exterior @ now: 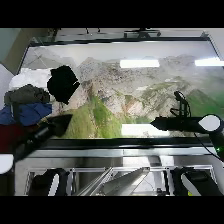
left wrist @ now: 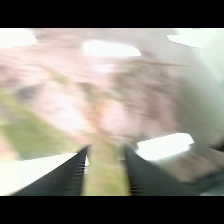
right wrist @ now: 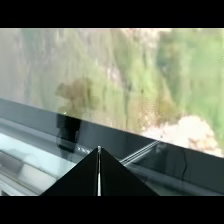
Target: Fold the shirts.
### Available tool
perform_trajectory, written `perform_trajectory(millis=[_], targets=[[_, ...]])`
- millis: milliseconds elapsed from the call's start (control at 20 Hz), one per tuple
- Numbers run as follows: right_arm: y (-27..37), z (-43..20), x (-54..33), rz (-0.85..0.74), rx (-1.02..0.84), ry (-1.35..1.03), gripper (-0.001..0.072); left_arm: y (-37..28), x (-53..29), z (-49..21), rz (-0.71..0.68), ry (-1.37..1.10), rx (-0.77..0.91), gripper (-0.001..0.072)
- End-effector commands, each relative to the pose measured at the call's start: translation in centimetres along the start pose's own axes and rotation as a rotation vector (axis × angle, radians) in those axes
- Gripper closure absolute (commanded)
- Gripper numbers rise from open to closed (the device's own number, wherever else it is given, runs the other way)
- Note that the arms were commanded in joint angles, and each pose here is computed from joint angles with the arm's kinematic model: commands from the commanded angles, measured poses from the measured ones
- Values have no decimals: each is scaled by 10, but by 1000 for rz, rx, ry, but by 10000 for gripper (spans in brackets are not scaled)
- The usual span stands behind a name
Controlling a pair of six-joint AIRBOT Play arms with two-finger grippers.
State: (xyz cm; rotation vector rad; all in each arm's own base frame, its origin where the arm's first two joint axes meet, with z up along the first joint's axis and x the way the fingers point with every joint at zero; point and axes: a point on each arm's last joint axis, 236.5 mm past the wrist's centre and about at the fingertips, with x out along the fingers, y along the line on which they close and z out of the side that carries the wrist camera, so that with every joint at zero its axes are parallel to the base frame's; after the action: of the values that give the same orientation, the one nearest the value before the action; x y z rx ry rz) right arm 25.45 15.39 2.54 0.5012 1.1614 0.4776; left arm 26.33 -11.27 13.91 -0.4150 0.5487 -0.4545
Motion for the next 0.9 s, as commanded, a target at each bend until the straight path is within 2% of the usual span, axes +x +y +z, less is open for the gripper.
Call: perform_trajectory(millis=[0, 50, 100, 300, 450, 600, 850], targets=[[-5, 22, -6, -39, -76, -78, 410, 113, -9, 47, 410, 144, -78, 94], [-11, 28, -7, -68, -91, -104, 226, 137, -6, 49, 435, 215, -153, -13], [-22, 37, -8, -116, -112, -136, 201, 162, -2, 48, 455, 291, -221, -13], [-70, 59, -27, -260, -38, -219, 201, 257, 35, 33, 464, 500, -383, -13], [-108, 69, -44, -315, 80, -268, 204, 304, 83, 16, 445, 574, -407, -13], [-132, 72, -53, -346, 152, -285, 204, 320, 133, 20, 428, 572, -351, -4], [-148, 65, -36, -352, 197, -225, 206, 310, 201, 25, 364, 601, -230, 14]])
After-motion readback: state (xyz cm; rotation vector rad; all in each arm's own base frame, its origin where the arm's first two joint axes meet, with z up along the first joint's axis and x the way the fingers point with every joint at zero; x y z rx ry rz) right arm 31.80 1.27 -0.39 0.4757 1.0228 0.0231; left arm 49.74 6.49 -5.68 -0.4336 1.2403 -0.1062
